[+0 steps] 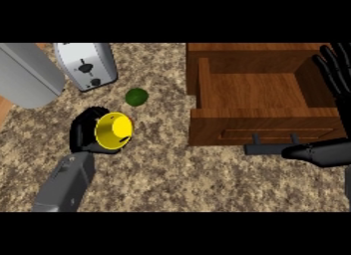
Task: Pick up the cup, place it into the drawer and close the drawer
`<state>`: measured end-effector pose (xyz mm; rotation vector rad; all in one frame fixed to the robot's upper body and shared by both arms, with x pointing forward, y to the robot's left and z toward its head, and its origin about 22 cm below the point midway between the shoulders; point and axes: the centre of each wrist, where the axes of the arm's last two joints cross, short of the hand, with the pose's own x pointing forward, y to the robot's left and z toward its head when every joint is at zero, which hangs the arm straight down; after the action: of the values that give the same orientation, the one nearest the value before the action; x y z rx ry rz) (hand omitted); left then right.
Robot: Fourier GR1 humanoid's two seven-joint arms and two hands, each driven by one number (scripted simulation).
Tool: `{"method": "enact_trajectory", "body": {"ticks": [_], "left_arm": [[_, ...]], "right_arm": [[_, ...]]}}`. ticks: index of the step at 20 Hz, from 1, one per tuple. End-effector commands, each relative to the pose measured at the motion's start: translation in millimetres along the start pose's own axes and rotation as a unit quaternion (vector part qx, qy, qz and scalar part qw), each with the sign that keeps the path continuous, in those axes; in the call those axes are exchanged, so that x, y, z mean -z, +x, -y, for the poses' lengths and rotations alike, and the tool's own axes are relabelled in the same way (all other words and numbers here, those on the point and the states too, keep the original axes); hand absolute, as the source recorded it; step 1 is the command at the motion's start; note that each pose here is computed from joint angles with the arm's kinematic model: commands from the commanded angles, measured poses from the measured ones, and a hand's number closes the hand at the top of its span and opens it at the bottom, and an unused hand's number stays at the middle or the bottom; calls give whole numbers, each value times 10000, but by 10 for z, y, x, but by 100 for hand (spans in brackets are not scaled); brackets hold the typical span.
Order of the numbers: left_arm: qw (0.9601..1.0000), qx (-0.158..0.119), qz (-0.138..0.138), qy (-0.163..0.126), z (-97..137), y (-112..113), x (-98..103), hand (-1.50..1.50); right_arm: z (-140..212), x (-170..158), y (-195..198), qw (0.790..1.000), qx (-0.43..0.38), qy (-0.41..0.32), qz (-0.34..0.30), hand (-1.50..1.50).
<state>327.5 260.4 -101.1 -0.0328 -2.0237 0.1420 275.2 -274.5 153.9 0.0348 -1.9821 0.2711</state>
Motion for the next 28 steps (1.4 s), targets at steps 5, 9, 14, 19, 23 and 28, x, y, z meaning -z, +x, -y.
{"method": "enact_trajectory", "body": {"ticks": [5, 9, 14, 19, 23, 28], "left_arm": [[9923, -427, 698, -927, 567, 399, 817, 150], [9874, -508, 662, -1343, 1101, 747, 1242, 150], [9877, -324, 594, -1407, 1647, 1329, 1685, 150], [9846, -262, 522, -1646, 2080, 1768, 1884, 150], [9894, 133, 236, -1424, 2395, 1866, 1984, 150], [9886, 650, -360, -1308, 2582, 1823, 2074, 150]], "right_arm": [[-97, 15, 239, 9999, -54, -105, -45, -150], [70, -132, -184, 9998, -94, -89, -136, -150], [29, -59, -125, 9998, -40, -152, -110, -150], [-15, 10, -67, 9997, -139, -189, -70, -150], [-44, 106, -137, 10000, -59, -43, -18, -150], [1, -34, -42, 9999, 28, -49, 112, -150]]}}
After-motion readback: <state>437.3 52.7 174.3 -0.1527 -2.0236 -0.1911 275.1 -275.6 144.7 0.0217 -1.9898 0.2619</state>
